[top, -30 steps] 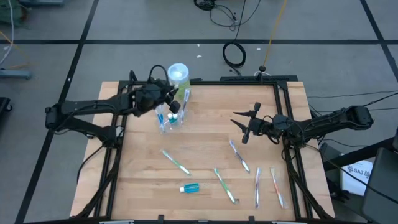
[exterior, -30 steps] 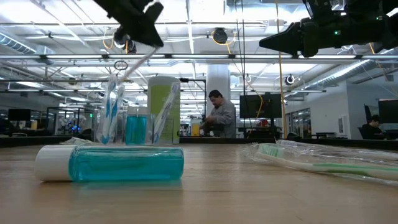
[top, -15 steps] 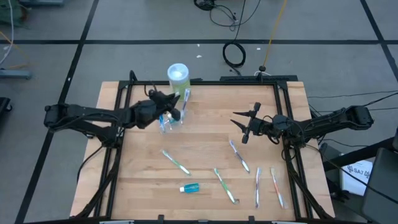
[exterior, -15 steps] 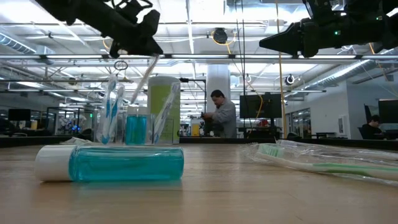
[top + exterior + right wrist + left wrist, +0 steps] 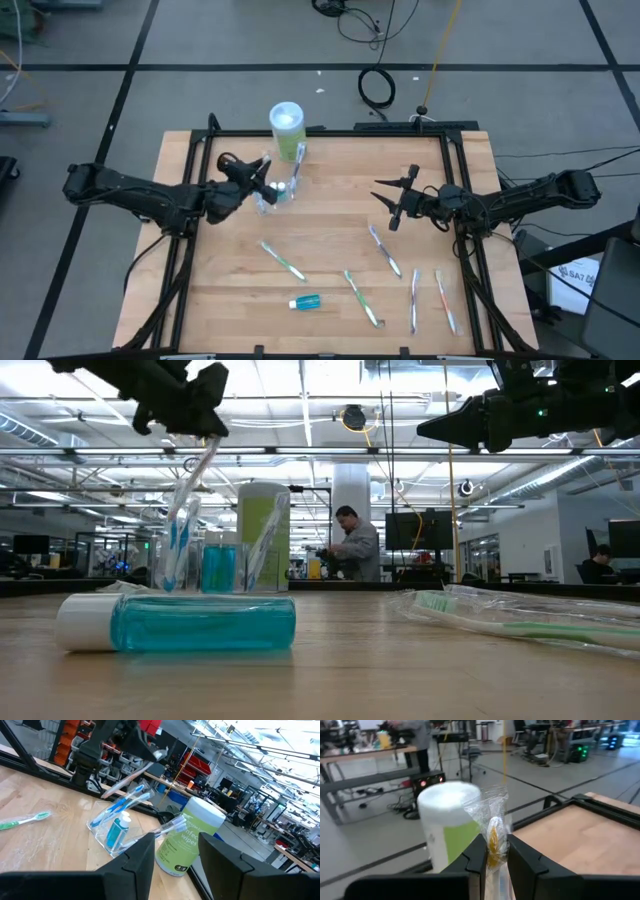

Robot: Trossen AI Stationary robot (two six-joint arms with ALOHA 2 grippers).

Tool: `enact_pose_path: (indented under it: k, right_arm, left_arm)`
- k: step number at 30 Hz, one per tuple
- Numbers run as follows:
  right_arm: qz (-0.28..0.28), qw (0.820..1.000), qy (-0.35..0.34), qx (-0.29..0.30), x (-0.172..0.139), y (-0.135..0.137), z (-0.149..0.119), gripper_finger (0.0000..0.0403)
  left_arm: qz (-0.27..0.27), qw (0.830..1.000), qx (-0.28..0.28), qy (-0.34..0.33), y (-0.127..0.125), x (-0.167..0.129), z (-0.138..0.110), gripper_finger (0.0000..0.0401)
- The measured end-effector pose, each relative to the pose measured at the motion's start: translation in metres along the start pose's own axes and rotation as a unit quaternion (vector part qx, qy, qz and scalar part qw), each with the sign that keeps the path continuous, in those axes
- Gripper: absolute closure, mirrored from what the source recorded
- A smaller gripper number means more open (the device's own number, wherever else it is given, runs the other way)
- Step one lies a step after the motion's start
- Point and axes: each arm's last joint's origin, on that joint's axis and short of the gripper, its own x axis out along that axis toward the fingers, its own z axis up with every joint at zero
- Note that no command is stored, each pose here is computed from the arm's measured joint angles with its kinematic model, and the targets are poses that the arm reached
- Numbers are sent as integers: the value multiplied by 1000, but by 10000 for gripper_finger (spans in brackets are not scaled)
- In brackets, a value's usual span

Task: Pick & Place toothbrushing station
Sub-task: Put the orange toothbrush into the transparent organizer

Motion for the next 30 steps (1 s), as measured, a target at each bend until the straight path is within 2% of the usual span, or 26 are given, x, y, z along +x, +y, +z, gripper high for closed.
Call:
enact_pose_path:
  k: [9,15,30]
  right_arm:
    - [0,1000,0,0,0,0,0,259]
    - [0,1000,0,0,0,0,0,259]
    - [0,1000,0,0,0,0,0,259]
  left_arm:
    - [32,997,-66,-4,13,0,-47,345]
    - [32,997,-71,-5,23,-1,-71,345]
    - [7,998,-58,23,25,-2,-83,345]
